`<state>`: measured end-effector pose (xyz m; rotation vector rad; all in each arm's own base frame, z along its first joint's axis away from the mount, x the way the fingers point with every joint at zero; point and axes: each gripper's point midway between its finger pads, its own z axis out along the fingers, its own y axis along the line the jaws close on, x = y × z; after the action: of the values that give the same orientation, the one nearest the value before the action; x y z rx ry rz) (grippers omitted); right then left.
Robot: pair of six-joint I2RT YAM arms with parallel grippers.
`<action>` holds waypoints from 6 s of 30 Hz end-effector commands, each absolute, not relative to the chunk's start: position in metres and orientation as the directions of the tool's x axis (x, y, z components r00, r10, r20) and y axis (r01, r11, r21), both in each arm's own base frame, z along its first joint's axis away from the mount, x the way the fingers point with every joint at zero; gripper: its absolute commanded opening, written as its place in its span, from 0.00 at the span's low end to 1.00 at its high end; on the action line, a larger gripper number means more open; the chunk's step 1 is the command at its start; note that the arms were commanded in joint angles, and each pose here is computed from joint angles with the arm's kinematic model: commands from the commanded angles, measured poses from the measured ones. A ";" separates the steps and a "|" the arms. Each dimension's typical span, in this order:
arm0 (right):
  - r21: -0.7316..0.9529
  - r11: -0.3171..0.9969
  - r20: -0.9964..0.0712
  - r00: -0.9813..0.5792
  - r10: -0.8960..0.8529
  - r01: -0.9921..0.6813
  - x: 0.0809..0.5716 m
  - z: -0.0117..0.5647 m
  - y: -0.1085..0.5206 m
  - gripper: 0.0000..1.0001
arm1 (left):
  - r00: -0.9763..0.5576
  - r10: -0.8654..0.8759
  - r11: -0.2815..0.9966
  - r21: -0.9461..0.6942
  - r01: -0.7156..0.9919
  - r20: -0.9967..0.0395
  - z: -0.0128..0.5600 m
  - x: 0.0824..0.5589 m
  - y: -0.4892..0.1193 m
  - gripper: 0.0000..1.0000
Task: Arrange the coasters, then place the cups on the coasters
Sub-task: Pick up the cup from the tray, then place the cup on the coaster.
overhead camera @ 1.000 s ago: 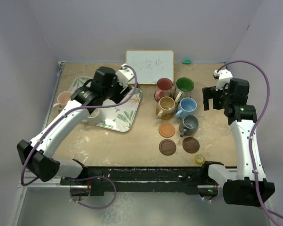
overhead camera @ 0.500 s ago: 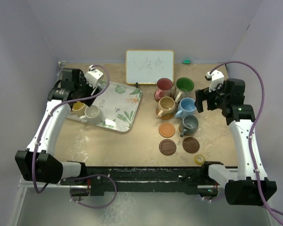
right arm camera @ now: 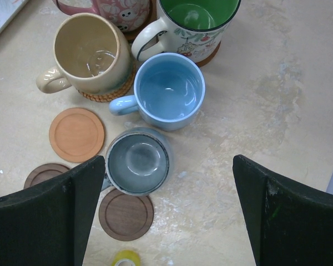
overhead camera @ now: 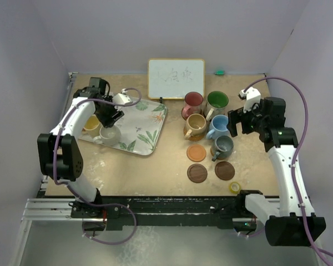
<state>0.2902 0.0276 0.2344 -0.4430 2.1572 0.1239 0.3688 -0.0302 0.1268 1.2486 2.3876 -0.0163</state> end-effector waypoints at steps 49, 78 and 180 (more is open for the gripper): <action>-0.076 0.930 -0.832 -0.491 -0.258 -0.360 0.299 0.251 0.031 0.98 | -0.623 0.589 0.789 0.197 0.583 -0.515 0.129 0.398 -0.047 0.03; -0.098 0.933 -0.822 -0.501 -0.272 -0.346 0.299 0.240 0.025 0.98 | -0.731 0.516 0.854 0.197 0.482 -0.447 0.106 0.393 -0.071 0.34; -0.043 0.997 -0.848 -0.525 -0.074 -0.071 0.304 0.247 -0.017 1.00 | -0.194 0.741 0.436 0.241 0.867 -0.643 0.149 0.304 -0.443 0.03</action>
<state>0.3055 -0.0130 0.2346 -0.0964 2.1686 0.0295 0.2852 -0.4235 0.1114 1.4922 2.0405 -0.2050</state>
